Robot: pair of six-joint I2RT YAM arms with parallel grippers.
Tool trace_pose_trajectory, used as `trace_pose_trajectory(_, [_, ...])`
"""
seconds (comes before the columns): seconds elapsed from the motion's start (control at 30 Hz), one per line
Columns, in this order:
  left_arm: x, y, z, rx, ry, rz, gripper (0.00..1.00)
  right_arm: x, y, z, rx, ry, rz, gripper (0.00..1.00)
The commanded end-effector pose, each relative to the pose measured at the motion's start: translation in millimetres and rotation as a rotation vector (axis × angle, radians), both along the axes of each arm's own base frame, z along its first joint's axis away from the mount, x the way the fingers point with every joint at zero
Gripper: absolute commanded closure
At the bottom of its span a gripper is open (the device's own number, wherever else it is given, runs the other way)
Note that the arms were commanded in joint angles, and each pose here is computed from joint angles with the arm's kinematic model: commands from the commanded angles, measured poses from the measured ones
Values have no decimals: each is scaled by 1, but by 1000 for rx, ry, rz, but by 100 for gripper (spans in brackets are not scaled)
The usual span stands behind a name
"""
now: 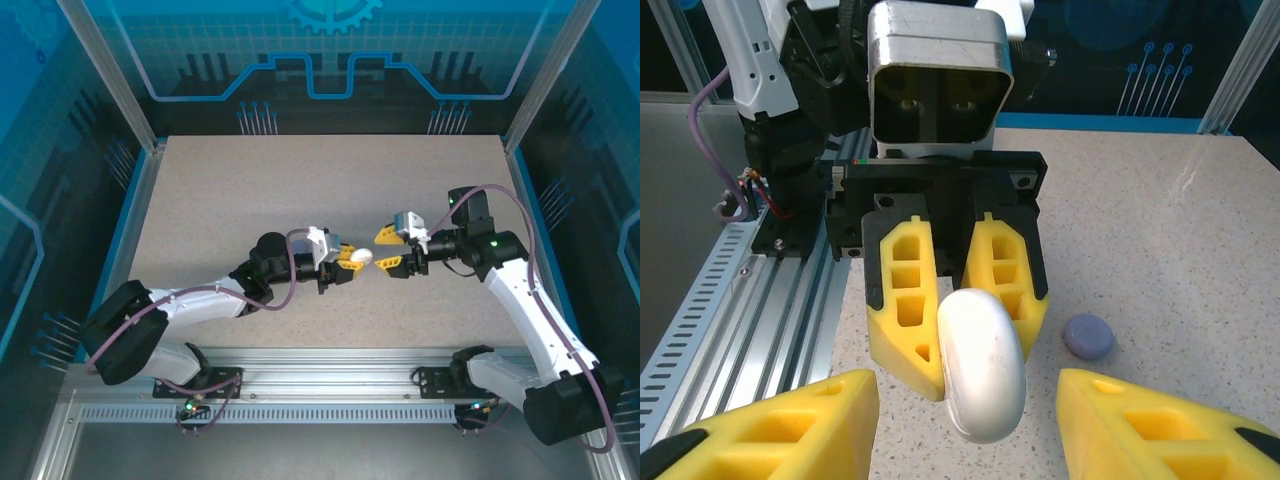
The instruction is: Insert wireless bluetooth earbuds into charging case
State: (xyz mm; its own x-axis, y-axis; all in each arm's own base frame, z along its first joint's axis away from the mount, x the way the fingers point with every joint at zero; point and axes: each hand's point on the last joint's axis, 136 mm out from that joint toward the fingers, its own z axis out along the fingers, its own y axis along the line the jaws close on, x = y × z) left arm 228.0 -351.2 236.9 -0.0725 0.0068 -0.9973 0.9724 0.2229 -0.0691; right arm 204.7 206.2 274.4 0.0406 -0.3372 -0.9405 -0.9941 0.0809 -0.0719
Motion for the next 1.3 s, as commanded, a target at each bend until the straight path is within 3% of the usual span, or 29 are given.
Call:
trace_pose_trajectory(0.0, [-8, 0, 12, -32, -53, -34, 88, -3, 8, -6, -22, 31, 39, 49])
trace_pose_trajectory(0.47, [-10, 1, 14, -31, -60, -34, 88, 1, 26, -12, -15, 81, 129, 54])
trace_pose_trajectory(0.9, [-8, 1, 14, -25, -65, -27, 87, 2, 28, -13, -28, 97, 158, 74])
trace_pose_trajectory(1.13, [-6, 1, 15, -17, -74, -12, 83, 1, 26, -15, -43, 82, 160, 83])
trace_pose_trajectory(1.27, [-5, 2, 15, -17, -77, -3, 74, 1, 26, -16, -50, 84, 156, 85])
